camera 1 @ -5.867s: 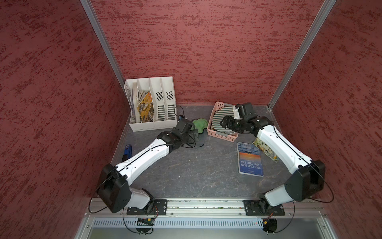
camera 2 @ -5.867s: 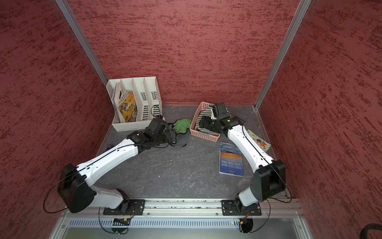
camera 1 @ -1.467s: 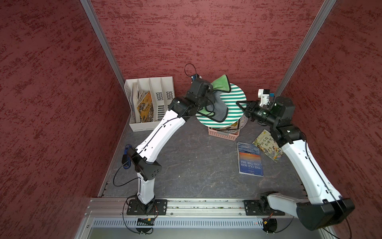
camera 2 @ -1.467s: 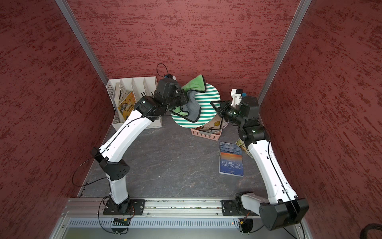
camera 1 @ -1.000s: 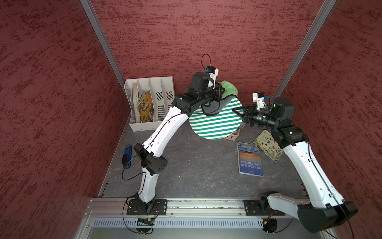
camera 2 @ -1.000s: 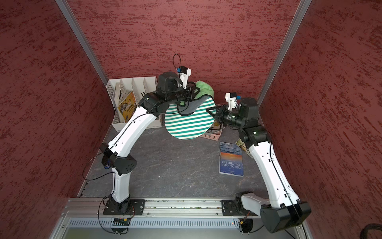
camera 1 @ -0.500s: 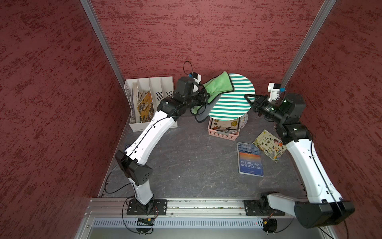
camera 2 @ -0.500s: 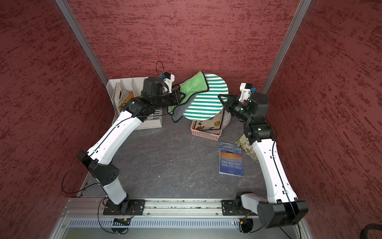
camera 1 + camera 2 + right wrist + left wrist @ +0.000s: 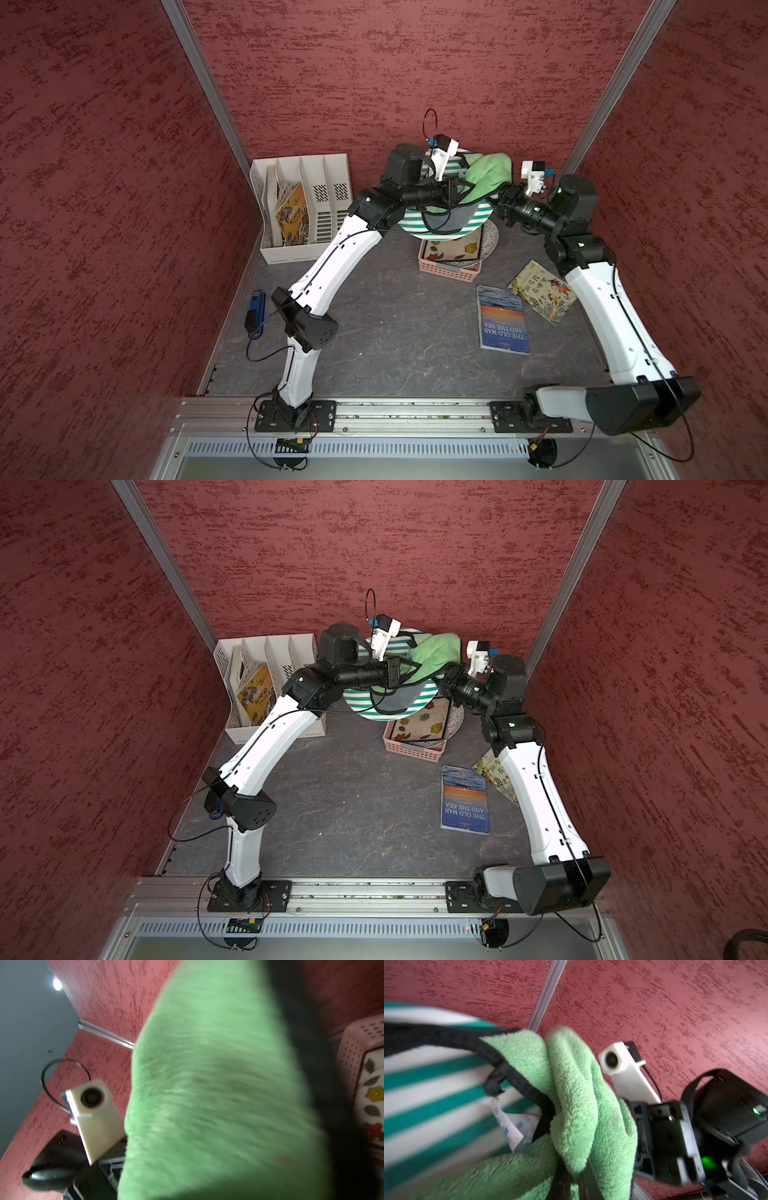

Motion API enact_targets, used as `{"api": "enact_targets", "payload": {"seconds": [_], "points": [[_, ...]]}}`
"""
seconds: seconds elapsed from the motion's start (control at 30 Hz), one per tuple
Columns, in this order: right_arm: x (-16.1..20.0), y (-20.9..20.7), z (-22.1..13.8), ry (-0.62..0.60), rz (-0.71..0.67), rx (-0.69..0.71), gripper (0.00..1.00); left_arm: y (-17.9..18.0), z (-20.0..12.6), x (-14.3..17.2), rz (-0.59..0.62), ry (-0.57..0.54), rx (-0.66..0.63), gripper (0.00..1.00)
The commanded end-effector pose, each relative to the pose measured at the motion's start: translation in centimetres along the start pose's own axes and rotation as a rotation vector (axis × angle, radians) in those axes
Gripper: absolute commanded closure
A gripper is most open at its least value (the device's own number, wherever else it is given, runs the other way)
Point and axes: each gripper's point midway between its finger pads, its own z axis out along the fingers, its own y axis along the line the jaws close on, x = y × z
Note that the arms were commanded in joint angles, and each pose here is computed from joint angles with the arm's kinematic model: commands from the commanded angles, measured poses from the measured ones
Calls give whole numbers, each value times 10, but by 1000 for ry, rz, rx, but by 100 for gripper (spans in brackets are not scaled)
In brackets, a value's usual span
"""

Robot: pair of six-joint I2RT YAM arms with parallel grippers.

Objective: Wipe the wet plate dry
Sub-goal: Wipe the plate with towel.

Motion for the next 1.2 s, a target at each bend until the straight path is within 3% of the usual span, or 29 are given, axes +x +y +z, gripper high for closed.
{"api": "enact_targets", "payload": {"seconds": [0.0,0.13,0.27,0.4,0.57,0.9,1.07,1.17], "points": [[-67,79,-51,-274,-81,-195,100,28,-9,29,-94,92,-59,100],[-78,85,-67,-306,-3,-292,100,36,-50,-25,-213,-137,-37,100],[-70,93,-73,-282,100,-436,100,30,-102,-99,-372,-451,149,100],[-70,107,-87,-285,180,-587,100,14,-124,-140,-429,-574,319,100],[-58,129,-87,-235,170,-658,100,4,-129,-165,-492,-635,459,100],[-25,124,-55,-88,127,-560,100,-55,-141,-200,-476,-679,721,100],[-5,145,-40,8,88,-605,100,-70,-122,-193,-515,-645,744,100],[-13,156,-30,-3,86,-633,100,-82,-103,-181,-541,-605,770,100]]}}
